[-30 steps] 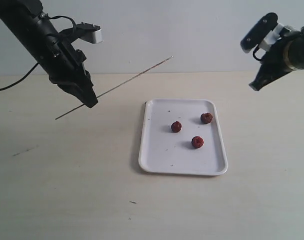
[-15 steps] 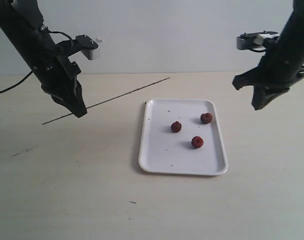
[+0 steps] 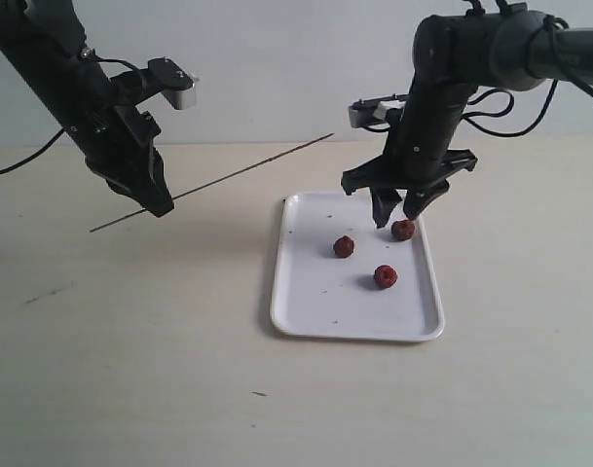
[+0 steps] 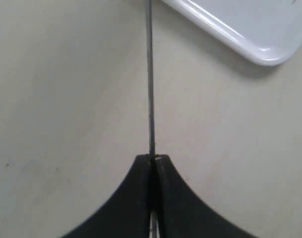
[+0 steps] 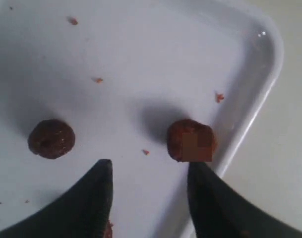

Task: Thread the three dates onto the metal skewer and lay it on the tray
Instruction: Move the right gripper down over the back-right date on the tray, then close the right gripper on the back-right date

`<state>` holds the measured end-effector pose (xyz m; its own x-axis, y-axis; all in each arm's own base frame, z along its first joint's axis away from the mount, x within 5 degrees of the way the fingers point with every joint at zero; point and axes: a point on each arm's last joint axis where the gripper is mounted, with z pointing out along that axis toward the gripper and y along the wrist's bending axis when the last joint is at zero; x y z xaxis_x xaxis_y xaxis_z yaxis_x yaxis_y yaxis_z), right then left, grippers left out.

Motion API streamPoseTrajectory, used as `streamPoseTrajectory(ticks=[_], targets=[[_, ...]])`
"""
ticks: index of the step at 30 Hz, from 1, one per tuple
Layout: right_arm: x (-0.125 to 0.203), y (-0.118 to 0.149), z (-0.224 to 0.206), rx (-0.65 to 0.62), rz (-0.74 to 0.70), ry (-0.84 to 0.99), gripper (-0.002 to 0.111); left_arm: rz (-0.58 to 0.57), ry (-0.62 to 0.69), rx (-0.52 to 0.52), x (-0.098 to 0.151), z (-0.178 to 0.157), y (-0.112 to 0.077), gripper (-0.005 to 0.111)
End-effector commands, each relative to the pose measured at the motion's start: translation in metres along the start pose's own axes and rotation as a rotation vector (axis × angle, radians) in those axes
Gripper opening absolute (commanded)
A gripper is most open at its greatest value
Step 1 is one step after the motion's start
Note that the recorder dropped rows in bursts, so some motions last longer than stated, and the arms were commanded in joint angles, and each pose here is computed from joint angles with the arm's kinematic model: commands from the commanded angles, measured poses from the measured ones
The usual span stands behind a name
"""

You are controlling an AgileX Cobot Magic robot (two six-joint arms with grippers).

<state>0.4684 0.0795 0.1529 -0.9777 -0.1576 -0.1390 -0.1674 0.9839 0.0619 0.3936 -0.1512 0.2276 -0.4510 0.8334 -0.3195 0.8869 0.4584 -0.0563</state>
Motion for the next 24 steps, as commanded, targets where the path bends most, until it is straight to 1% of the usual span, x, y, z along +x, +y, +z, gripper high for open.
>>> streamPoseTrajectory(ticks=[1, 4, 20, 24], targets=[[-0.004, -0.008, 0.008, 0.080, 0.015, -0.017, 0.055, -0.002, -0.013, -0.007, -0.001, -0.003, -0.001, 0.000], [-0.006, -0.012, 0.011, 0.121, 0.034, -0.036, 0.055, -0.003, -0.014, -0.005, -0.001, -0.003, -0.001, 0.000], [-0.008, -0.012, 0.020, 0.108, 0.041, -0.052, 0.055, -0.012, -0.029, 0.007, -0.002, -0.003, -0.002, 0.000], [-0.007, -0.012, 0.030, 0.106, 0.053, -0.031, 0.055, -0.012, -0.026, 0.009, -0.002, -0.003, -0.002, 0.000]])
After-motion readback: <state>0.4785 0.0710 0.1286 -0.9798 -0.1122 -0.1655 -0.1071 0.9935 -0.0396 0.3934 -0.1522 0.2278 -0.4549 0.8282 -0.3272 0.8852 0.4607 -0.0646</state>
